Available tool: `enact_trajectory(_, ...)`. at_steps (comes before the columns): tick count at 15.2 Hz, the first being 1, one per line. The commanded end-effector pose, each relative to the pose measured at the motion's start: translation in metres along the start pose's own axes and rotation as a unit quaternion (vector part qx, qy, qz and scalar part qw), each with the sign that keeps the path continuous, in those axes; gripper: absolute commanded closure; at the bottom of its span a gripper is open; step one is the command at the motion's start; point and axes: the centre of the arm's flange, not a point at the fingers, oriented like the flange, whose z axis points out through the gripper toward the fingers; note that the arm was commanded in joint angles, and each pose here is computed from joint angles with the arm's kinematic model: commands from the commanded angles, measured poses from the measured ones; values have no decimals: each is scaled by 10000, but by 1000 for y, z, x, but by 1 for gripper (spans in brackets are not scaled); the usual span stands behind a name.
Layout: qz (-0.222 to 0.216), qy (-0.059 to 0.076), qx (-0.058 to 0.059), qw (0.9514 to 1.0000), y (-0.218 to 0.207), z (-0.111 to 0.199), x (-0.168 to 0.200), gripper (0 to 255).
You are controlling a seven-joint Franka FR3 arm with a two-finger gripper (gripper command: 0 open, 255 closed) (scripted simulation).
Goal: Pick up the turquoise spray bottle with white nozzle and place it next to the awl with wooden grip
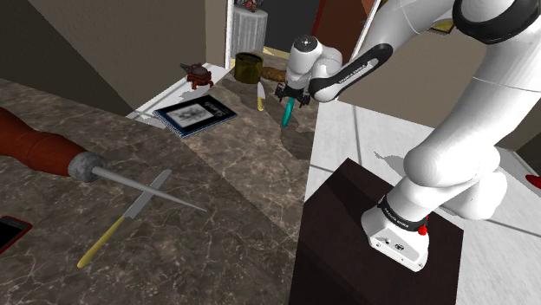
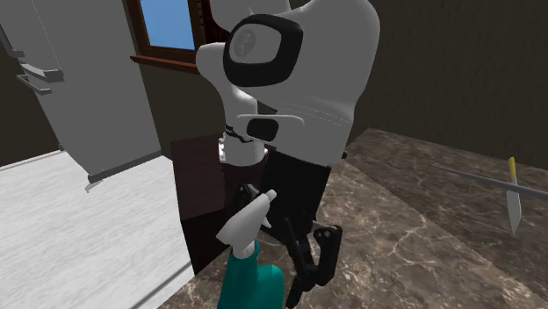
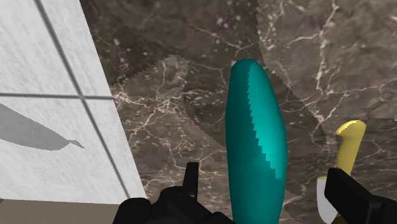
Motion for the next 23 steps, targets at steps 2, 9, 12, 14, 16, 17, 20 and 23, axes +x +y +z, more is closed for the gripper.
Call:
enact_trajectory(2,-2,2,3,10000,0,3,0,0)
enact_trajectory(9,-2,2,2,10000,0,3,0,255)
enact_trajectory(12,-2,2,2,10000,0,3,0,255)
enact_trajectory(14,-2,2,2,10000,0,3,0,255)
enact_trajectory(16,-2,2,2,10000,0,3,0,255)
enact_trajectory(17,-2,2,3,10000,0,3,0,255)
enact_trajectory(20,-2,2,3,10000,0,-11,7,255)
enact_trajectory(23,-2,2,3,10000,0,-24,15,255)
